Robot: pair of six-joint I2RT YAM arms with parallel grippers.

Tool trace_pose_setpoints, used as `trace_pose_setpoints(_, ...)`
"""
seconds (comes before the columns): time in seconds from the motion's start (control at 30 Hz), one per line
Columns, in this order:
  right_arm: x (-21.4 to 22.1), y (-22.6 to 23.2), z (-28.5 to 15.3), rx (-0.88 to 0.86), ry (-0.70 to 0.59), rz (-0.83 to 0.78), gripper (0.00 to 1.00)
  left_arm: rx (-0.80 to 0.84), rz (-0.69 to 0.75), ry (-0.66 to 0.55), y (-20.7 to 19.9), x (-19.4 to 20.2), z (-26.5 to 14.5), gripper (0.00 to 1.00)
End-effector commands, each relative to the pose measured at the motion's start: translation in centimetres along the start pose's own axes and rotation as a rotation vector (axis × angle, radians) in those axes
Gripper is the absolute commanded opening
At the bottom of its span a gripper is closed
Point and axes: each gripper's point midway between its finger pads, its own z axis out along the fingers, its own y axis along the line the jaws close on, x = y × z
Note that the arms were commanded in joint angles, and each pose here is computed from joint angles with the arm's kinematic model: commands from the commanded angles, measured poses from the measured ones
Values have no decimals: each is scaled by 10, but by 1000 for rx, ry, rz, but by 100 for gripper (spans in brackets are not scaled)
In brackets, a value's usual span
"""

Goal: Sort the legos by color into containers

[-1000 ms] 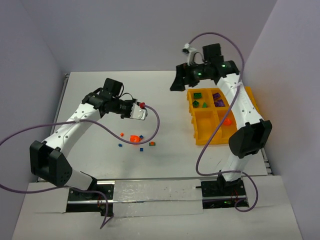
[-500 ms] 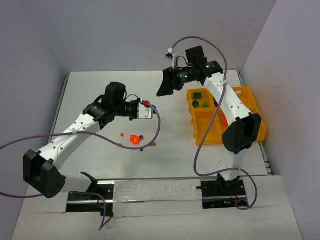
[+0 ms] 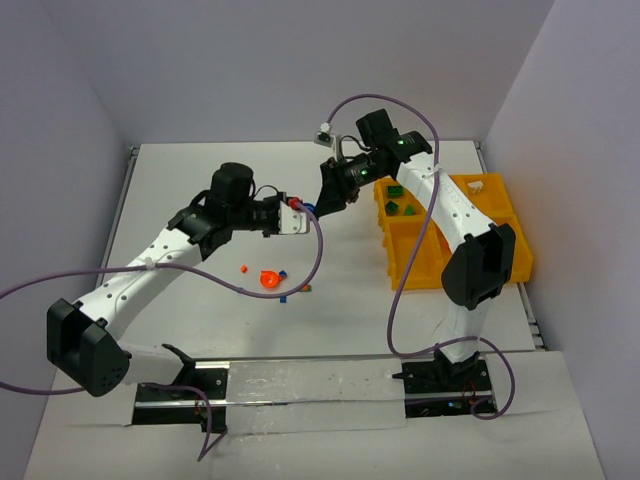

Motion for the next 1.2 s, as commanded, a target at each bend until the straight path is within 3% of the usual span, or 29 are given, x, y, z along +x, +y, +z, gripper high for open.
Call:
trace_pose_setpoints(0.0, 0, 12, -4, -31, -2, -33, 51, -57, 39, -42, 15, -18, -2, 0)
trace_pose_setpoints(0.27, -2, 11, -1, -45, -5, -26, 46, -65, 50, -43, 13, -20, 0, 0)
trace_pose_setpoints(0.67, 1, 5, 7, -9, 19, -39, 22, -90, 33, -40, 18, -20, 2, 0)
trace_pose_setpoints(0.7, 1, 6, 7, -11, 21, -43, 20, -91, 31, -37, 18, -19, 2, 0)
trace_pose_setpoints(0.8, -1, 7, 6, -8, 15, -49, 0, -91, 32, -31, 17, -18, 3, 0)
trace_pose_setpoints(0.93, -1, -1, 7, 36, 15, -33, 0, -91, 37, -23, 15, -17, 4, 0)
trace_pose_setpoints(1.17, 11, -58, -5, 308, 35, 28, 0, -104, 33, -11, 17, -25, 2, 0)
